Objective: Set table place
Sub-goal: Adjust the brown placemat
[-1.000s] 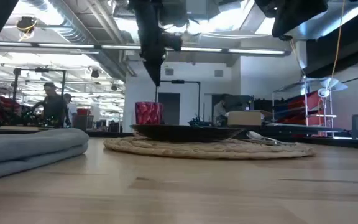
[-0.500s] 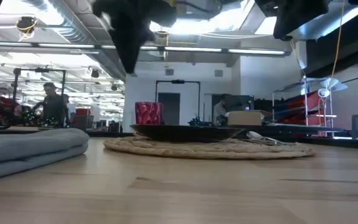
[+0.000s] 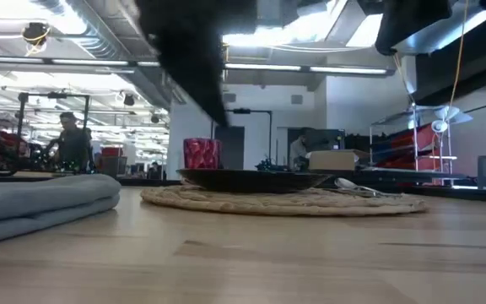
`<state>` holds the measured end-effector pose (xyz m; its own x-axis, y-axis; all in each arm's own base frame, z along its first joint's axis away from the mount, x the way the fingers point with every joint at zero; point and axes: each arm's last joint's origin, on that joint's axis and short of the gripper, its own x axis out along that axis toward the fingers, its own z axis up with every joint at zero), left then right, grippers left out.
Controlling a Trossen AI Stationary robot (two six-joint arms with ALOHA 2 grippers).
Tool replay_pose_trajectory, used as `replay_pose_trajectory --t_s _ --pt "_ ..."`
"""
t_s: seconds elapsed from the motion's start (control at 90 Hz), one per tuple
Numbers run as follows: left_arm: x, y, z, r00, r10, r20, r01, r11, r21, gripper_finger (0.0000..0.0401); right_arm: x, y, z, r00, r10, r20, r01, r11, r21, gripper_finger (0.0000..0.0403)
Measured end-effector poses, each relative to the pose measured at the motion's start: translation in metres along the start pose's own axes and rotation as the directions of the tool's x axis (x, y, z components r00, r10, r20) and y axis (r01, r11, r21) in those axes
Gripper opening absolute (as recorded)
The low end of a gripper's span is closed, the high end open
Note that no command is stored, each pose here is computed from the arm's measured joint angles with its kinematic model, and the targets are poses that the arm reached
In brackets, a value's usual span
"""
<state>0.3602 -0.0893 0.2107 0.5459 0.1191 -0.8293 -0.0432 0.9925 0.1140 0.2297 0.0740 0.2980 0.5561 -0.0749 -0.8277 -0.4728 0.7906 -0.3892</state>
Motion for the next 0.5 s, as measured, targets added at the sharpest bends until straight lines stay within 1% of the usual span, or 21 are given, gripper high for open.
replay_pose_trajectory --t_s 0.1,0.278,0.5 --pt "0.018 -0.004 -0.004 0.998 -0.014 0.054 0.013 1.0 0.008 0.0 -0.002 0.004 0.002 0.999 -0.034 -0.006 0.034 0.999 0.005 0.0001" --pt "0.048 -0.007 -0.014 1.0 -0.005 0.021 0.005 1.0 0.012 0.0 -0.003 0.009 0.003 0.998 -0.057 -0.007 0.057 0.998 0.022 0.0001" --pt "0.073 -0.017 -0.017 0.998 -0.027 0.054 0.026 0.999 0.022 0.0 -0.003 0.008 0.003 0.997 -0.073 -0.01 0.073 0.997 0.03 0.0001"
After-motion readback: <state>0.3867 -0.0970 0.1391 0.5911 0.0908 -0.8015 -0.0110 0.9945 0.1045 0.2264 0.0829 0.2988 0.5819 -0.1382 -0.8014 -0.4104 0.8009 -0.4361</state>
